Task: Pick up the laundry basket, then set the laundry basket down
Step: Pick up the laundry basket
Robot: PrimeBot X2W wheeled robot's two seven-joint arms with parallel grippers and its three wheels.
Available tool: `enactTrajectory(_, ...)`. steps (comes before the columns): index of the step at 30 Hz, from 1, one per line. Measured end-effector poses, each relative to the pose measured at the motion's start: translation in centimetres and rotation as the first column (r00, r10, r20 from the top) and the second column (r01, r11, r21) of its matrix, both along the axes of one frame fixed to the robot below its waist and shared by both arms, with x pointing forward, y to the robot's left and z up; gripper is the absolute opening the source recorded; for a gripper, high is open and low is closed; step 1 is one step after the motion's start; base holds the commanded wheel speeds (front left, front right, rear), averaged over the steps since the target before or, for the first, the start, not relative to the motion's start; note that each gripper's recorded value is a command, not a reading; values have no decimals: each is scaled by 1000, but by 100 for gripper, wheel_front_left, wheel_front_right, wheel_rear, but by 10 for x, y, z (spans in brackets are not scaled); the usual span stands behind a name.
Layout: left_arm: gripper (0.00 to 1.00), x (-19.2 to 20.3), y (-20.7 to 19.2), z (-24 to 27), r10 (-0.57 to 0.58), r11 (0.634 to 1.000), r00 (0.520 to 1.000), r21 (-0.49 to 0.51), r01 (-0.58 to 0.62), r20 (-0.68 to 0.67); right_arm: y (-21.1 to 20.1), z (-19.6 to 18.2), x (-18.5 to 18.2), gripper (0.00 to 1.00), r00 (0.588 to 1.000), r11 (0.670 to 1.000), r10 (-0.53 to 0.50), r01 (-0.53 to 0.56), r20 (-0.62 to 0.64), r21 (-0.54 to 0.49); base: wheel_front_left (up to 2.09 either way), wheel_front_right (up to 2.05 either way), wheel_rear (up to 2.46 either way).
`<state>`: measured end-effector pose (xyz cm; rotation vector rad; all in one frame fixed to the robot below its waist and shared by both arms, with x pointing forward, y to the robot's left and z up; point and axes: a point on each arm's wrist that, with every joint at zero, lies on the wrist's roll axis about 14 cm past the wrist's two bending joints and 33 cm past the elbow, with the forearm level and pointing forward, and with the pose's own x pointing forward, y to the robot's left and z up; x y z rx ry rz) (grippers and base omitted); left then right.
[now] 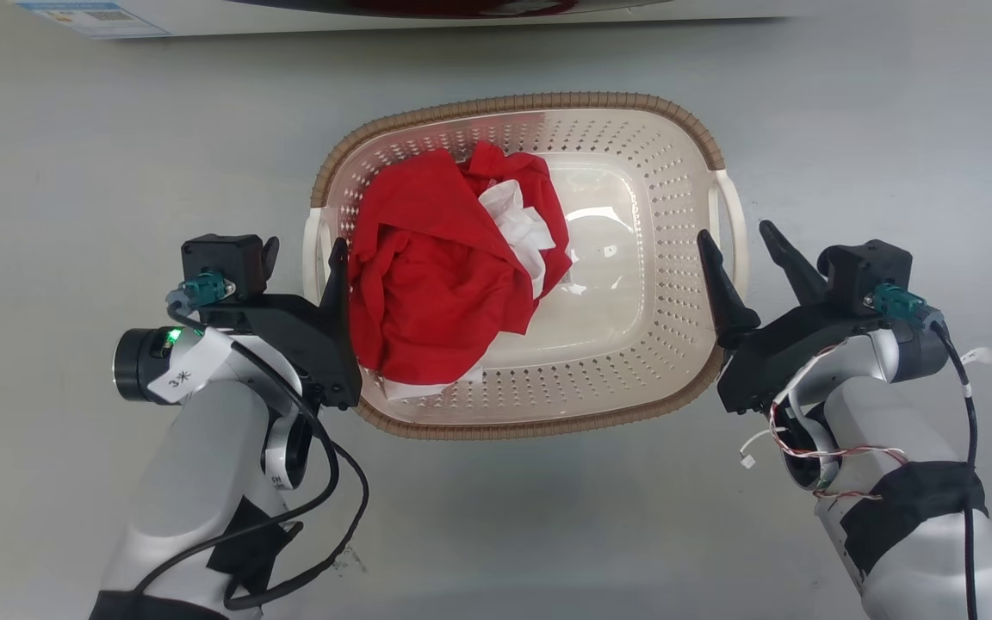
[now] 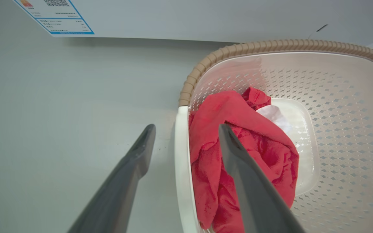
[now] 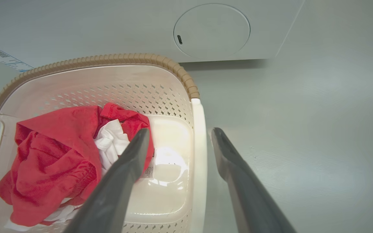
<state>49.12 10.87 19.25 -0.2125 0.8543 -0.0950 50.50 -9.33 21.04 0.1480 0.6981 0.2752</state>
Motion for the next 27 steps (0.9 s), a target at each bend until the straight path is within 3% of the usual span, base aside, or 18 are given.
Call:
enactTrajectory(17, 100, -15, -2, -48, 6, 999, 983, -32, -13, -186, -7, -48, -14, 100, 987, 999, 23, -29, -160, -39, 0, 0, 0)
enactTrajectory(18, 32, -14, -2, -50, 9, 999, 982, -30, -15, -190, -7, -50, -15, 42, 986, 999, 28, -35, -165, -38, 0, 0, 0)
enactTrajectory(19, 11, -15, -1, -52, 11, 999, 981, -27, -17, -196, -7, -52, -15, 0, 985, 999, 30, -37, -171, -40, 0, 0, 0)
enactTrajectory(20, 0, -16, 0, -54, 14, 999, 979, -26, -20, -203, -6, -53, -16, 0, 984, 998, 39, -46, -176, -38, 0, 0, 0)
enactTrajectory(27, 0, -20, -3, -55, 20, 999, 974, -35, -29, -225, -1, -54, -18, 0, 981, 998, 55, -62, -188, -31, 0, 0, 0)
